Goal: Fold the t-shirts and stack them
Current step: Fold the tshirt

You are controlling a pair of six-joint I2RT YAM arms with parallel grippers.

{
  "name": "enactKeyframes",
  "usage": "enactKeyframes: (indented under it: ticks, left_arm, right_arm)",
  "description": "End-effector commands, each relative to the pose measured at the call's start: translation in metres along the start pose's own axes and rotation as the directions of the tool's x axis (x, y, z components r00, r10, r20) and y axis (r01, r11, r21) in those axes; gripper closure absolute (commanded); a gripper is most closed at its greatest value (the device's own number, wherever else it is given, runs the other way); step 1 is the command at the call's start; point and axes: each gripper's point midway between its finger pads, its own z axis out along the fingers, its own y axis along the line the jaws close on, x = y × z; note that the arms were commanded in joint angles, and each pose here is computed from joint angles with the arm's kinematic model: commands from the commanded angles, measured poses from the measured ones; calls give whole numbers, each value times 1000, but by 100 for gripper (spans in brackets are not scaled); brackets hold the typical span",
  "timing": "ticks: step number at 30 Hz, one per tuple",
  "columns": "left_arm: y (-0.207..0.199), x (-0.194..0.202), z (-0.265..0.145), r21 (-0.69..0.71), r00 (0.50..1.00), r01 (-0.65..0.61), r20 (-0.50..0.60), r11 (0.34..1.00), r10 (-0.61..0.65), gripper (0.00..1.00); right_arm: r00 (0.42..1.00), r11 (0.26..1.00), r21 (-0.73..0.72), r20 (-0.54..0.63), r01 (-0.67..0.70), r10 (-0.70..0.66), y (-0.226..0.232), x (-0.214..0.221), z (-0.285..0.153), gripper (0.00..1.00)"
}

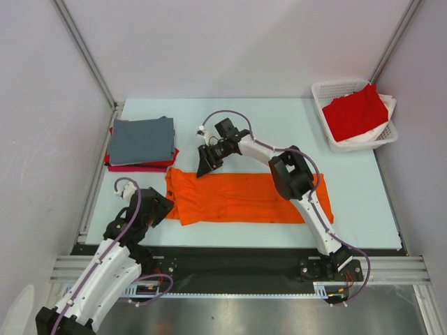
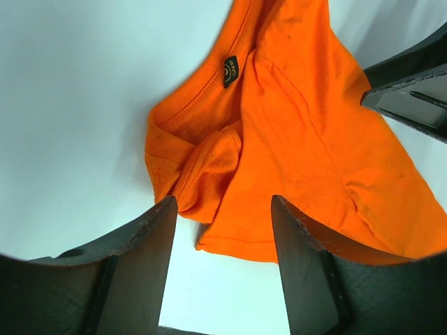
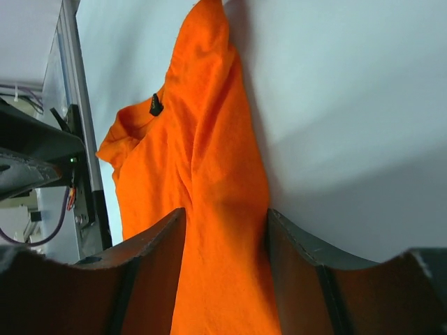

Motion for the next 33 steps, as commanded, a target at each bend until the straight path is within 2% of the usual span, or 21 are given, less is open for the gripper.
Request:
enactKeyframes:
  ticks: [1, 5, 7, 8, 10, 14, 17, 21, 23, 26, 27, 28, 30, 31, 32, 33]
  left_arm:
    - [-9, -17, -8, 9, 998, -13, 58, 1000, 12, 38]
    - [-9, -21, -10, 10, 997, -17, 73, 1000, 17, 38]
    - [-9, -22, -10, 4, 997, -18, 79, 1000, 17, 37]
    - [-9, -23, -9, 1, 996, -22, 81, 1000, 22, 37]
    - [-8, -23, -7, -6, 996, -25, 81, 1000, 26, 37]
    - [-7, -21, -4, -17, 997, -34, 73, 999, 36, 37]
    - [-7, -19, -1, -17, 997, -37, 67, 999, 38, 37]
    - [-12, -16, 5, 4, 997, -45, 57, 999, 45, 37]
    - [-17, -14, 9, 26, 997, -64, 48, 998, 63, 37]
    - [-26, -6, 14, 72, 995, -95, 6, 993, 95, 37]
    - [-31, -3, 19, 92, 995, -102, -4, 991, 103, 37]
    - [-36, 3, 21, 121, 992, -119, -30, 986, 124, 37]
    - [-49, 8, 29, 162, 989, -132, -49, 978, 141, 37]
    - [-55, 15, 30, 187, 984, -147, -74, 971, 163, 37]
    - [-72, 12, 30, 240, 983, -154, -59, 958, 173, 36]
    - [-72, 20, 37, 230, 976, -175, -89, 957, 200, 35]
  right_arm:
    - [999, 998, -53, -12, 40, -41, 10, -5, 3, 46]
    - [999, 998, -64, -22, 26, -27, 4, -2, 7, 61]
    - [1000, 999, -49, -11, 8, -8, -2, -4, 5, 75]
    - [1000, 999, -48, 10, 7, -7, -5, -10, 2, 87]
    - [997, 996, -57, 44, -63, 66, -15, -14, -11, 100]
    - [980, 994, -4, 167, -109, 108, -40, -37, -51, 100]
    - [946, 977, 58, 269, -203, 181, -73, -49, -86, 100]
    - [840, 911, 170, 479, -375, 256, -137, -74, -147, 100]
    - [733, 874, 153, 621, -462, 278, -166, -94, -192, 100]
    - [596, 825, 185, 775, -534, 211, -199, -126, -256, 100]
    - [565, 803, 210, 805, -558, 182, -208, -132, -271, 94]
    - [554, 767, 219, 807, -603, 205, -221, -125, -276, 63]
    - [532, 755, 250, 833, -607, 151, -223, -137, -306, 50]
    - [537, 741, 265, 830, -617, 151, -219, -136, -311, 34]
    - [551, 739, 295, 825, -606, 123, -217, -136, -319, 31]
    - [564, 723, 317, 817, -614, 120, -217, -127, -322, 30]
